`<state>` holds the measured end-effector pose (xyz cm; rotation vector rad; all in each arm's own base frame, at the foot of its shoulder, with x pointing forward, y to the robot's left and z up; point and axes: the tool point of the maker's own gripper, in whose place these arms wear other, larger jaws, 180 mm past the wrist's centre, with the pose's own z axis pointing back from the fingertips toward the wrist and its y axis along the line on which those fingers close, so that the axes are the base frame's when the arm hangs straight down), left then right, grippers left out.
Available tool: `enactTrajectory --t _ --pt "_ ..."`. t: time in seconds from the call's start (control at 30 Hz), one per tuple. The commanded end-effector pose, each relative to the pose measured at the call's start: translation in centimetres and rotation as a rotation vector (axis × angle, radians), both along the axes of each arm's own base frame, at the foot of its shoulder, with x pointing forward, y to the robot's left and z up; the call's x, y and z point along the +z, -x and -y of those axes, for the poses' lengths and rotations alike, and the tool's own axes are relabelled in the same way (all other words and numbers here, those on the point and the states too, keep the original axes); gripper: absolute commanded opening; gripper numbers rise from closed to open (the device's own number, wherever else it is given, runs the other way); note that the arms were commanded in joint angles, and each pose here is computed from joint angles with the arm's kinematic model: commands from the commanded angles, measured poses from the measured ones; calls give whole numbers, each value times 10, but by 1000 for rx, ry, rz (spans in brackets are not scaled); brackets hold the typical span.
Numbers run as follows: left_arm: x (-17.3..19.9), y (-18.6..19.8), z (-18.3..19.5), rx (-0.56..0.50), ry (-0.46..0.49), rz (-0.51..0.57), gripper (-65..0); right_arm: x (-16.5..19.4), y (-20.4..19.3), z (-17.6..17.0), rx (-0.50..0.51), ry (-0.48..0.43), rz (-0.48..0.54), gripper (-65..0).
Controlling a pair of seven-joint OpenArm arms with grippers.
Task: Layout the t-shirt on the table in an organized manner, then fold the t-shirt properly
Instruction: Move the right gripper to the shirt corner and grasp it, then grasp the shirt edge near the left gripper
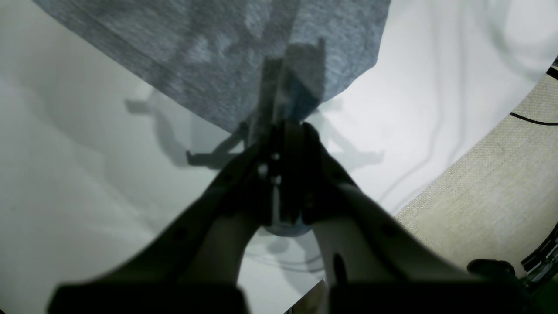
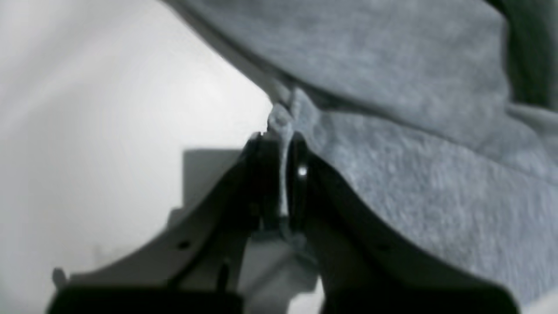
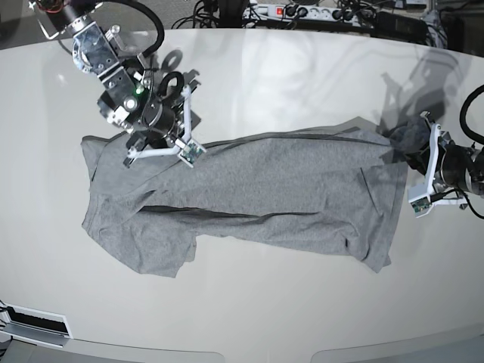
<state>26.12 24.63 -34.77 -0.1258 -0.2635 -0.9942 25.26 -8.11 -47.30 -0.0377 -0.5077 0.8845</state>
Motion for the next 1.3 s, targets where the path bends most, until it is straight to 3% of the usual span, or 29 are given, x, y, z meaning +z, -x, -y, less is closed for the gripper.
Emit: enactTrajectory --t 0.0,0.23,0.43,0.57,0.73,0.83,1.03,1.1,1.2,1.27 --pt "13 -10 -8 8 -15 39 -607 6 -7 8 -6 29 17 -650" --pt "24 -23 -11 7 -37 69 -607 27 -4 -15 134 -43 27 -650" --pt "21 -18 -12 5 -42 52 -607 72 -4 -19 207 -99 71 -650" --pt "19 -12 -17 -38 -75 25 -647 107 -5 -1 245 -41 155 -650" --pt "19 -10 -14 -35 -57 16 -650 132 -1 32 239 59 204 -650" --pt "19 -8 -8 -41 -28 3 -650 140 3 50 224 100 212 -650" --pt "15 -1 -18 -39 -77 -28 -650 140 7 78 171 157 195 -650" --pt "9 9 -25 -38 -115 -69 -565 139 8 79 169 157 190 -650" --pt "1 23 -30 -36 -144 -117 -314 139 10 75 173 131 181 -650" --pt "-2 21 -25 -4 -113 -99 -190 139 11 67 182 86 180 -650"
